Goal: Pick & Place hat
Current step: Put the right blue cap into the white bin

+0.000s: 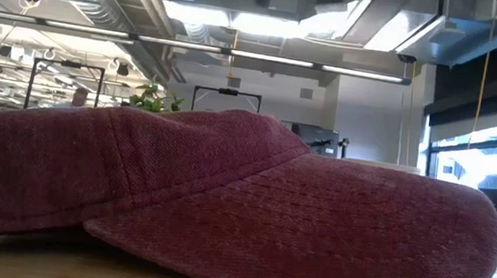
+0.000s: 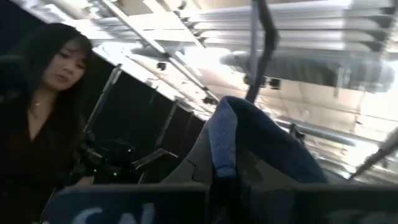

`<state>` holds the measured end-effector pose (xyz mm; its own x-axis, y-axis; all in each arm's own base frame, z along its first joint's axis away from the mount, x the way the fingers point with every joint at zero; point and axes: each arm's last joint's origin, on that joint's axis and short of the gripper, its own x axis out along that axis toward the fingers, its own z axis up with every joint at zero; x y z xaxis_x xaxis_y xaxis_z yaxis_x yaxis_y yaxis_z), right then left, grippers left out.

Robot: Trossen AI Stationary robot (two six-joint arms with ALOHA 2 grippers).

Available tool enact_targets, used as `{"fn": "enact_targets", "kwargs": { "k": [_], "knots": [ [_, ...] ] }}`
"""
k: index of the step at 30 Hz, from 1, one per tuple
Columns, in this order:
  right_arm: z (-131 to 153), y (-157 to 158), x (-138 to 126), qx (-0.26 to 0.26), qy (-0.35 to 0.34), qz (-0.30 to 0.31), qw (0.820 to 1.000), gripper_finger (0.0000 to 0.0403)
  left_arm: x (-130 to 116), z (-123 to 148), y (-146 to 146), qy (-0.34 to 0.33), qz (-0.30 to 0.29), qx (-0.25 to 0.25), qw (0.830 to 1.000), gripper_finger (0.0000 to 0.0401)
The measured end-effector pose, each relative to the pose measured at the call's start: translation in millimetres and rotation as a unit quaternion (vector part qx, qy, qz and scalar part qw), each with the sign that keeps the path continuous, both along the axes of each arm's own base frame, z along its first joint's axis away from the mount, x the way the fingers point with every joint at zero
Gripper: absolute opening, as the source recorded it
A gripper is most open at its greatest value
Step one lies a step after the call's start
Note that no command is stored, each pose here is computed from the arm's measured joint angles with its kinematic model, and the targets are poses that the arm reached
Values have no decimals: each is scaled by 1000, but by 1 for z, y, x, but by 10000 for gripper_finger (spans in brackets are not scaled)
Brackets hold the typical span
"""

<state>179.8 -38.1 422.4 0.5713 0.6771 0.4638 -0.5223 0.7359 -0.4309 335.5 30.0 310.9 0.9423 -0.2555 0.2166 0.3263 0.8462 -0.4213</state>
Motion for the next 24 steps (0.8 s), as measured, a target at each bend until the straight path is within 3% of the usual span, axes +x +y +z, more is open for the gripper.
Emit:
{"fn": "enact_targets", "kwargs": {
  "k": [9,13,24],
  "knots": [
    [33,-15,46,-47,-9,21,999,17,18,-2,-15,-1,-55,7,998,126],
    [43,-20,69,-56,-6,36,998,17,17,0,-22,-18,-55,34,998,131],
    [67,-13,113,-86,8,112,990,18,15,8,-26,-64,-60,42,995,132]
  ]
}}
